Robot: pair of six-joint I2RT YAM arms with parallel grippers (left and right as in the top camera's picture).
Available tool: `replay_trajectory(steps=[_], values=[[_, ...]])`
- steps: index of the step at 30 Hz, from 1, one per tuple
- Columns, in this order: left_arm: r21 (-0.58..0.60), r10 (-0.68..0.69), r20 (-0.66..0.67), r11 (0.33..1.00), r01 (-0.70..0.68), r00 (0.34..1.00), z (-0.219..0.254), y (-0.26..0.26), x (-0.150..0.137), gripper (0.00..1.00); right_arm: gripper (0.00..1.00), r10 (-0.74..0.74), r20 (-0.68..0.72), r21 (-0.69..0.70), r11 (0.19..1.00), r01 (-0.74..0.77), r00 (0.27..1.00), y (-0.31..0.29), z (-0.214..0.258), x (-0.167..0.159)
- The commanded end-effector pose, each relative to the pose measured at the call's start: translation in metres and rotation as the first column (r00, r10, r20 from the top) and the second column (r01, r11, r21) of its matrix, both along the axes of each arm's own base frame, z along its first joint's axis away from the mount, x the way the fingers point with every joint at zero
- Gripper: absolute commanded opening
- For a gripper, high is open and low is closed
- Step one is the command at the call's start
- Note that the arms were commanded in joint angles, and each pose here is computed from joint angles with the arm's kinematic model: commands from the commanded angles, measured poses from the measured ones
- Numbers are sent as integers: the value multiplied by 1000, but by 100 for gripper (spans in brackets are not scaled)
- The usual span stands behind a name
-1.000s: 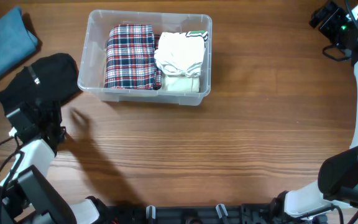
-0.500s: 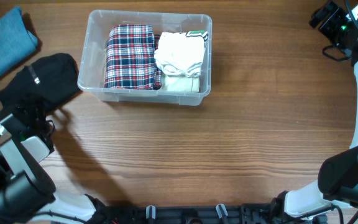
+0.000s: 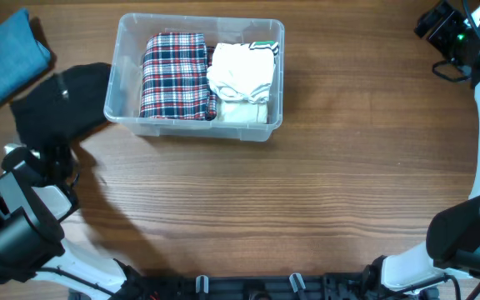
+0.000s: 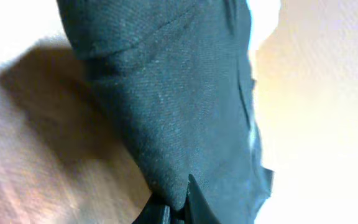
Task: Pack container
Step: 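Reach the left gripper to the black garment and grasp it, then lift the black garment with the left gripper and lower it into the bin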
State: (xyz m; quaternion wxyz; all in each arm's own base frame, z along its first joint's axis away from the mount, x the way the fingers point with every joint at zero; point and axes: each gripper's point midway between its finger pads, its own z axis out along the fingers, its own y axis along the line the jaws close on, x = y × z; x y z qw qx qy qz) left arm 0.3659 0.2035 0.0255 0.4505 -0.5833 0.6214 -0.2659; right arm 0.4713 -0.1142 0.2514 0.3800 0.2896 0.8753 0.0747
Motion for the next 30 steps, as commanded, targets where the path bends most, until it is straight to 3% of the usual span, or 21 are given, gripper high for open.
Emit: replay_trajectory(steps=[1, 6, 11, 17, 20, 30], values=[[60, -190, 143, 981, 183, 971, 56, -29, 13, 4, 100, -13, 3, 2, 1000, 13, 1000, -1, 1, 3], [216, -247, 276, 958, 191, 929, 150, -40, 6, 4, 100, -13, 3, 2, 1000, 13, 1000, -1, 1, 3], [389, -343, 404, 903, 179, 848, 241, -63, -19, 4, 100, -13, 3, 2, 1000, 13, 1000, -1, 1, 3], [449, -482, 426, 847, 284, 765, 274, -101, -36, 4, 100, -13, 3, 2, 1000, 13, 1000, -1, 1, 3], [504, -595, 420, 781, 370, 685, 295, -120, -39, 4, 100, -13, 3, 1, 1000, 13, 1000, -1, 1, 3], [667, -741, 444, 649, 367, 504, 418, -157, -48, 4, 100, -13, 3, 2, 1000, 13, 1000, -1, 1, 3]])
